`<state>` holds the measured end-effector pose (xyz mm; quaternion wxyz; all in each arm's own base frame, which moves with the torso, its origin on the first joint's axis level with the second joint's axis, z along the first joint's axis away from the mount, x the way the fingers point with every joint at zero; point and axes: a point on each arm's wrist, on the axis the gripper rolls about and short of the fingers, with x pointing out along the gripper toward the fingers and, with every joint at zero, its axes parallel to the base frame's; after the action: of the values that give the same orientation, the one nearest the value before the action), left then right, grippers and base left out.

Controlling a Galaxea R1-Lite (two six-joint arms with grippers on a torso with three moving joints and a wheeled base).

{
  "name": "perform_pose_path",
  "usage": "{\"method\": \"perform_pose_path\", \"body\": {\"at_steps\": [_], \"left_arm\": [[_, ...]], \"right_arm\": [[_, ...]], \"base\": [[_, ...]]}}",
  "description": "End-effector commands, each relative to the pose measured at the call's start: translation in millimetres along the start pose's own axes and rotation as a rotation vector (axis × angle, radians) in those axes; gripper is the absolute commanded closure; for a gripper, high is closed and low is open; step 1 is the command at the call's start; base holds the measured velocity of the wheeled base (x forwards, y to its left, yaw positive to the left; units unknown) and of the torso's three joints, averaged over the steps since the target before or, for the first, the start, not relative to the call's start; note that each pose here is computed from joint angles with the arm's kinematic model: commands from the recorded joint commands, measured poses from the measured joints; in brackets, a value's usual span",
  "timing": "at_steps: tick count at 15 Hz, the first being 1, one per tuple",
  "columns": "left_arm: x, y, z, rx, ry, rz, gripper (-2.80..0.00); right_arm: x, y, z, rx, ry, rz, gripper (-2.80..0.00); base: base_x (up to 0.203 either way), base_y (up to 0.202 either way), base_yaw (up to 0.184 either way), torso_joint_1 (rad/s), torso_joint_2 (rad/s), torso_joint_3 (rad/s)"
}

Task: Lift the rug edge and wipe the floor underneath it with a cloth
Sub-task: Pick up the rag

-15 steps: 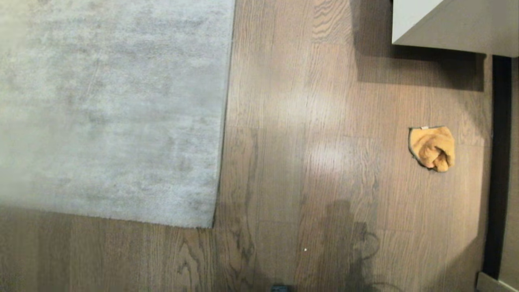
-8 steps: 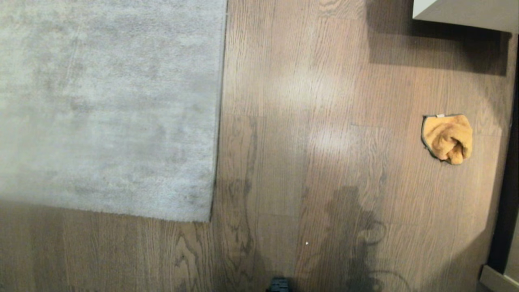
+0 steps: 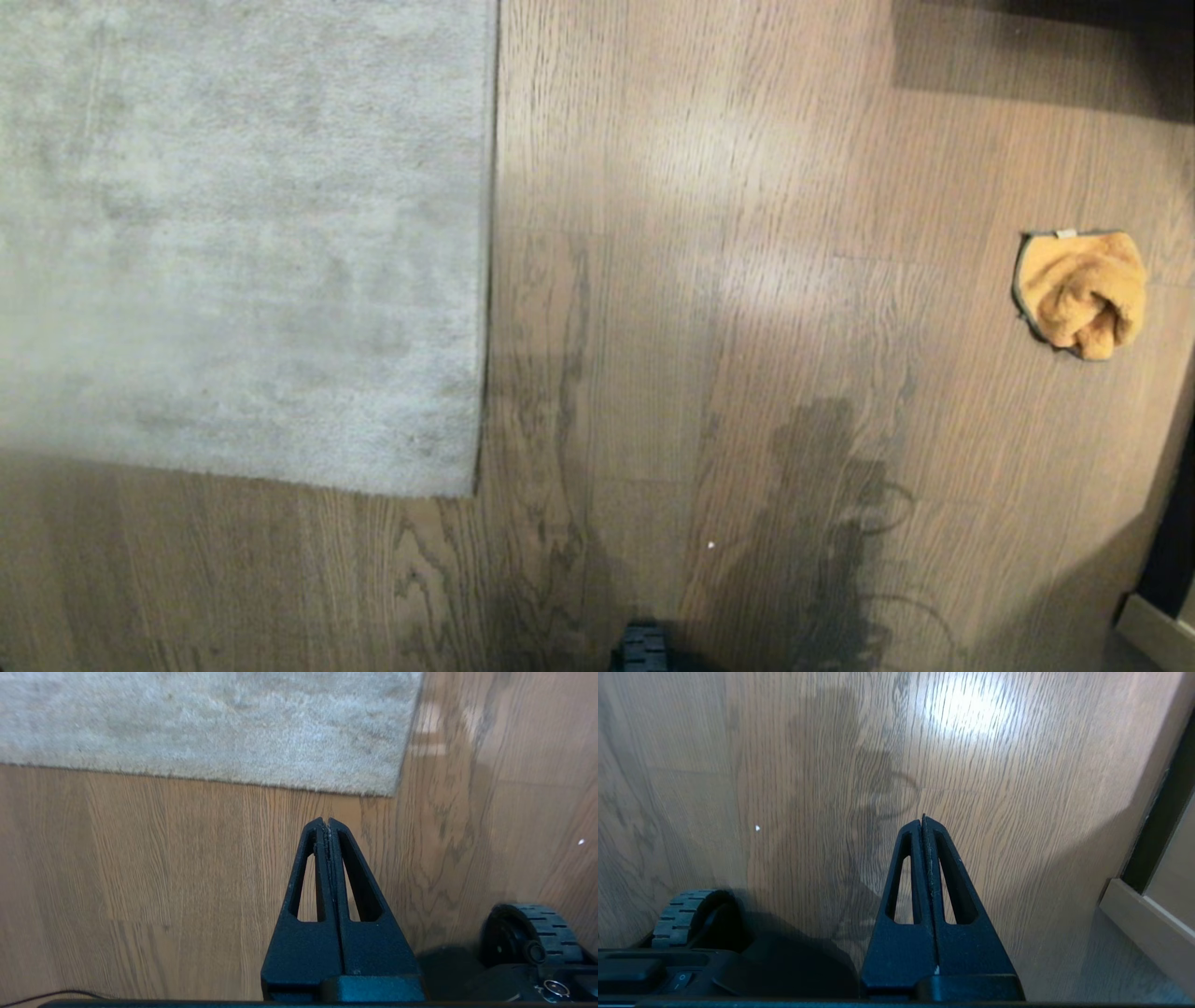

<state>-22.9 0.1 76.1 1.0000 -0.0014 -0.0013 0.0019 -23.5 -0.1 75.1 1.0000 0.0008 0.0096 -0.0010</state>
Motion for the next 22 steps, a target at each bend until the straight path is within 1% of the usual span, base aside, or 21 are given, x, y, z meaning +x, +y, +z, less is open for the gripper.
{"method": "perform_pose_path", "body": {"at_steps": [1,6,22], "left_arm": [[0.0,0.0,0.0,0.000,-0.001,0.001,0.00],[0.1,0.0,-0.4,0.001,0.001,0.001,0.00],[0.0,0.0,0.0,0.000,-0.001,0.001,0.00]], "right_arm": [[0.0,0.0,-0.1,0.000,0.001,0.000,0.00],[0.0,0.0,-0.1,0.000,0.001,0.000,0.00],[0.0,0.0,-0.1,0.000,0.001,0.000,0.00]], "base": [[0.000,0.000,0.000,0.002,0.00,-0.197],[0.000,0.000,0.000,0.005,0.00,-0.128],[0.000,0.000,0.000,0.000,0.00,0.000]]}}
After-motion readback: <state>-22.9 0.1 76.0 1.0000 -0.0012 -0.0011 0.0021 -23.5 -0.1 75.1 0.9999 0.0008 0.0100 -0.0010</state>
